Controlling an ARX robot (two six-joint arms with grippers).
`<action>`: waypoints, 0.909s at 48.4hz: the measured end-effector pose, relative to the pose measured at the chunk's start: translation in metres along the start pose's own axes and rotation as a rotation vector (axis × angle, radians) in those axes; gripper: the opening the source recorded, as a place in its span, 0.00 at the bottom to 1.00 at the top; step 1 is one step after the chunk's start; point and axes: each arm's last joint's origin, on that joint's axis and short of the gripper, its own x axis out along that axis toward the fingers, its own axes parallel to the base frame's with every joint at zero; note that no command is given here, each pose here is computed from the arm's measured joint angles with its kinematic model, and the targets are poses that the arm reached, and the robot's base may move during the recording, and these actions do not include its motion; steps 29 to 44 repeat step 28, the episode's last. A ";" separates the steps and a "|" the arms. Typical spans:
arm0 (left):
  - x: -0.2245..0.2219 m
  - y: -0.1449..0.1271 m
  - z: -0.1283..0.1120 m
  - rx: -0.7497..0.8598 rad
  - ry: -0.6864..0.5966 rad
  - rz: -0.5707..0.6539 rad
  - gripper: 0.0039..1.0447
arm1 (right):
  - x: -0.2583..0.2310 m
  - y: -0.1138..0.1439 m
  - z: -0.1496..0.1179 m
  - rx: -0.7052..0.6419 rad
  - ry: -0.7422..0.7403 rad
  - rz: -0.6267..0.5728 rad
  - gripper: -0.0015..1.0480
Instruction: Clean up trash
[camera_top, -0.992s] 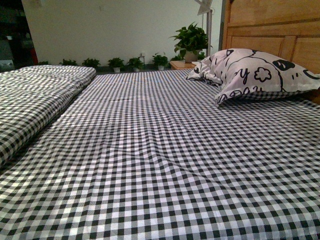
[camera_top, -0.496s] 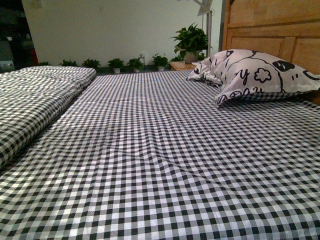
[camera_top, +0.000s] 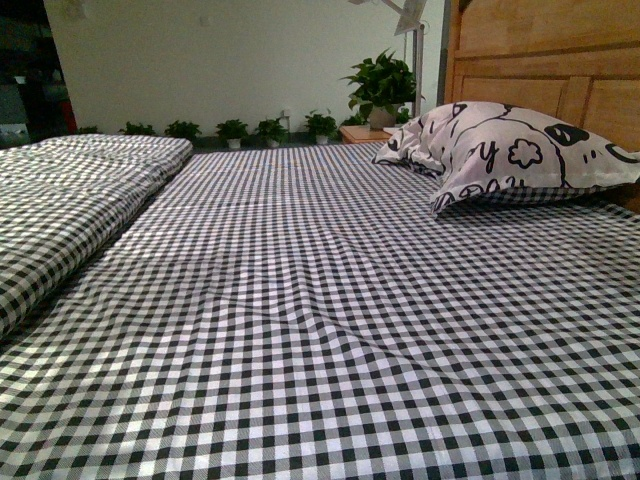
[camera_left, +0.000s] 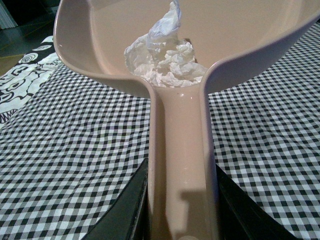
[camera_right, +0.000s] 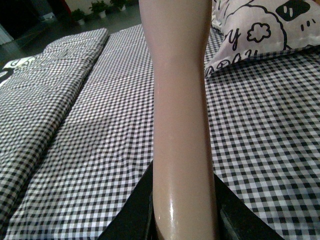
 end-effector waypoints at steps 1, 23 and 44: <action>0.000 0.000 0.000 0.000 0.000 0.000 0.27 | 0.000 0.000 0.000 0.000 0.000 0.000 0.19; 0.000 0.000 0.000 0.000 0.000 0.000 0.27 | 0.000 0.000 0.000 0.000 0.000 0.000 0.19; 0.000 0.000 0.000 0.000 0.000 0.000 0.27 | 0.000 0.000 0.000 0.000 0.000 0.000 0.19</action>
